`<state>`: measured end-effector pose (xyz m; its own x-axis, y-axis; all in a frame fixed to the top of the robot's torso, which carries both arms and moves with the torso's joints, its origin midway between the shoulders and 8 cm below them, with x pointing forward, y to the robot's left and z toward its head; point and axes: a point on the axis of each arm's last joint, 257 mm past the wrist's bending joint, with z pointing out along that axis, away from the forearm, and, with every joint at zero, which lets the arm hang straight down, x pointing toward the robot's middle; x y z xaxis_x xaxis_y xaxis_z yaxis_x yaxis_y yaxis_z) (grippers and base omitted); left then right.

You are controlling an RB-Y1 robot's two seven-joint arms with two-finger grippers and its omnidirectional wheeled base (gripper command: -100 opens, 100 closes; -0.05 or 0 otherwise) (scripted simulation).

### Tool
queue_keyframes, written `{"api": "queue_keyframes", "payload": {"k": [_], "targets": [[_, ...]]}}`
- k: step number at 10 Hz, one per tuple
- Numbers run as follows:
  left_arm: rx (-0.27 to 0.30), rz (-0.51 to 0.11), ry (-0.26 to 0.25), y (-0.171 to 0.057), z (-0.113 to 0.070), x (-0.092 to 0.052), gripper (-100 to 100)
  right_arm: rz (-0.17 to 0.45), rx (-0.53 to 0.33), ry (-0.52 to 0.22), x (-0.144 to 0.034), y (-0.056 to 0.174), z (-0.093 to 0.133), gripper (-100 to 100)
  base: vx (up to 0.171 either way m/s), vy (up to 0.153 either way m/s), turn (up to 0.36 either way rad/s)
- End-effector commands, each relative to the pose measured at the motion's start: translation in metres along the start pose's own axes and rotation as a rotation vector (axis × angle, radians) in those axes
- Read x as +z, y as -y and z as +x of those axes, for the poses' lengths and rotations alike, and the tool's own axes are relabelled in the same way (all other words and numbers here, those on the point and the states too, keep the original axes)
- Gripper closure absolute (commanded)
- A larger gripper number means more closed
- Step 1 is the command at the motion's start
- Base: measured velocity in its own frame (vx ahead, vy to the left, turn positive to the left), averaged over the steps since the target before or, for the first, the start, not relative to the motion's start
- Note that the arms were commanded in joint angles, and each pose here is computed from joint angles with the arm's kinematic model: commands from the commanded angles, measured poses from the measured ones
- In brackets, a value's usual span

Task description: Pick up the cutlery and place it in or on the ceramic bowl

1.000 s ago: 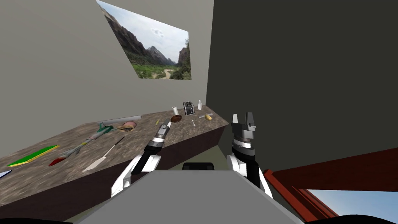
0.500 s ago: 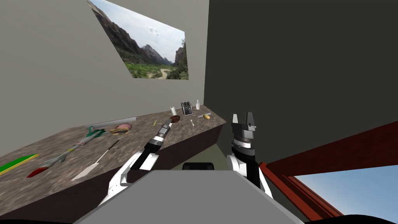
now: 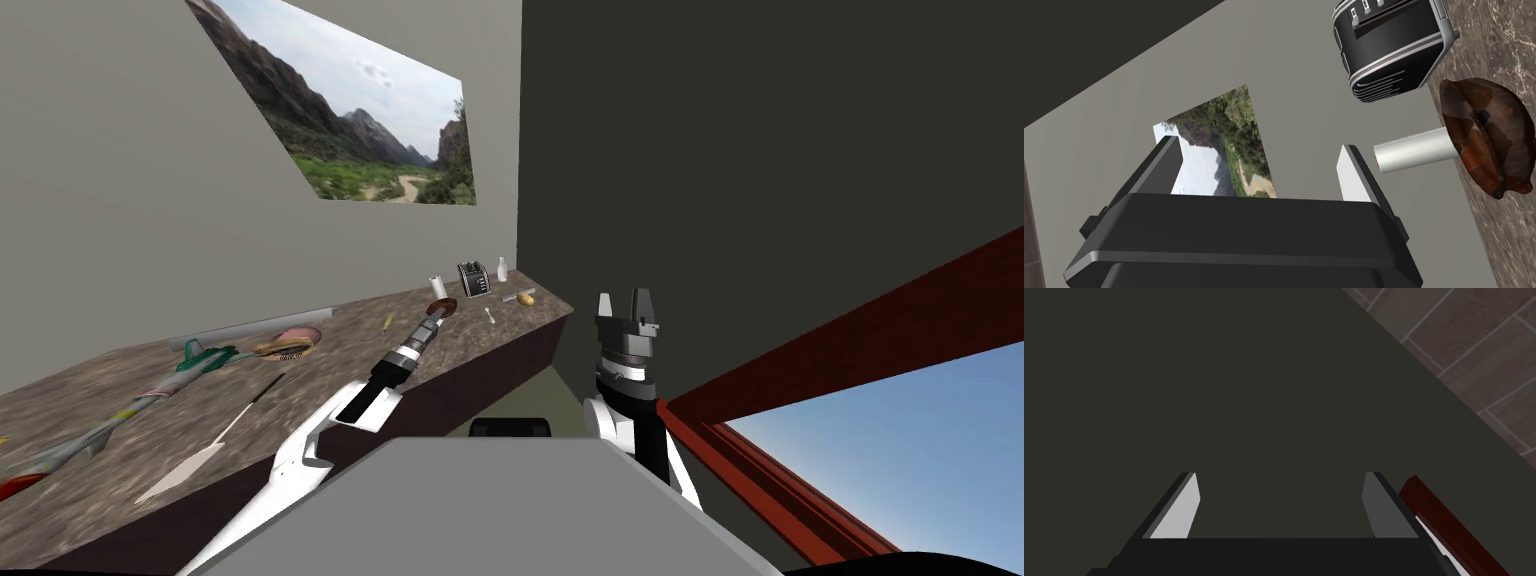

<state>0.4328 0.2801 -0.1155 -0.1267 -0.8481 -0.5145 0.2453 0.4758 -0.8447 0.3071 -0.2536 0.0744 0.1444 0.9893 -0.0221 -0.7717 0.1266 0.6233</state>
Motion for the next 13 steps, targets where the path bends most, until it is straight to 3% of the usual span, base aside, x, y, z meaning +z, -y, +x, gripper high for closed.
{"api": "queue_keyframes", "payload": {"k": [1,3,6,7,9,10,13], "targets": [[0.023,-0.042,-0.029,-0.014,0.001,0.002,-100,0.000,0.000,0.000,0.000,0.000,0.000,0,-0.009,0.014,-0.121],[0.041,-0.079,-0.051,-0.025,0.000,0.002,-100,0.000,0.000,0.000,0.000,0.000,0.000,0,-0.007,0.009,-0.151],[0.084,-0.197,-0.100,-0.063,-0.005,0.001,-100,0.000,0.000,0.000,0.000,0.000,0.000,0,0.006,-0.009,-0.192],[0.095,-0.202,-0.105,-0.064,-0.006,0.000,-100,0.000,0.000,0.000,0.000,0.000,0.000,0,0.013,-0.012,-0.076],[0.129,-0.292,-0.133,-0.092,-0.012,-0.005,-100,0.000,0.000,0.000,0.000,0.000,0.000,0,0.026,-0.025,-0.181],[0.133,-0.295,-0.134,-0.093,-0.012,-0.005,-100,0.000,0.000,0.000,0.000,0.000,0.000,0,0.026,-0.027,-0.069],[0.187,-0.440,-0.169,-0.138,-0.024,-0.022,-100,0.000,0.000,0.000,0.000,0.000,0.000,0,0.060,-0.043,-0.231]]}}
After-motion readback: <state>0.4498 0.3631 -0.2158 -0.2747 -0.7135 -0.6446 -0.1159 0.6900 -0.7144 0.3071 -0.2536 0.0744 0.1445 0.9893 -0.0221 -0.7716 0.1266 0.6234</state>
